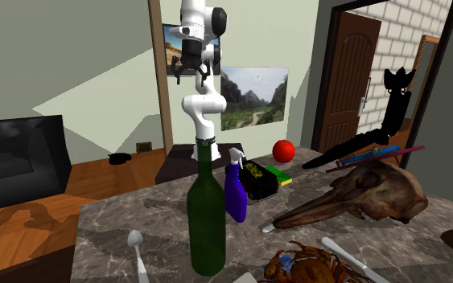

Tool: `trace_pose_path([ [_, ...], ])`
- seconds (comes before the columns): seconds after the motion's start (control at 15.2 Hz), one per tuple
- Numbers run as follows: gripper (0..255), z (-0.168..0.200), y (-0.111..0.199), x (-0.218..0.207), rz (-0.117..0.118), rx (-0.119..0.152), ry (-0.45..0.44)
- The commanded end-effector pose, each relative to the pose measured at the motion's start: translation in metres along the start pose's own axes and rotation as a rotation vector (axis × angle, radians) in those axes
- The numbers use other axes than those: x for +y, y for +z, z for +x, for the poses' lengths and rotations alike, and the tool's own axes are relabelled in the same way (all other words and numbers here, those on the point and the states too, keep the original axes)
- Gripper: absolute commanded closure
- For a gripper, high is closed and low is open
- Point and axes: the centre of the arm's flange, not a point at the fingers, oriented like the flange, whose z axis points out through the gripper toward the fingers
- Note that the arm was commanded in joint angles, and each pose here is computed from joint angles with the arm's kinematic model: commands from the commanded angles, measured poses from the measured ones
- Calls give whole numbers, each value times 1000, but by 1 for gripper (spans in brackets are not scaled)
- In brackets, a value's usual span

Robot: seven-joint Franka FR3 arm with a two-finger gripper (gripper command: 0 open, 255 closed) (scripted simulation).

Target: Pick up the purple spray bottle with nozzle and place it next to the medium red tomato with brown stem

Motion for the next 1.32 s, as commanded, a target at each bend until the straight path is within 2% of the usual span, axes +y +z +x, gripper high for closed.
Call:
trace_pose_path([
  [0.0,0,0,0,0,0,0,0],
  [1.25,0,207,123,-87,93,-74,-232],
])
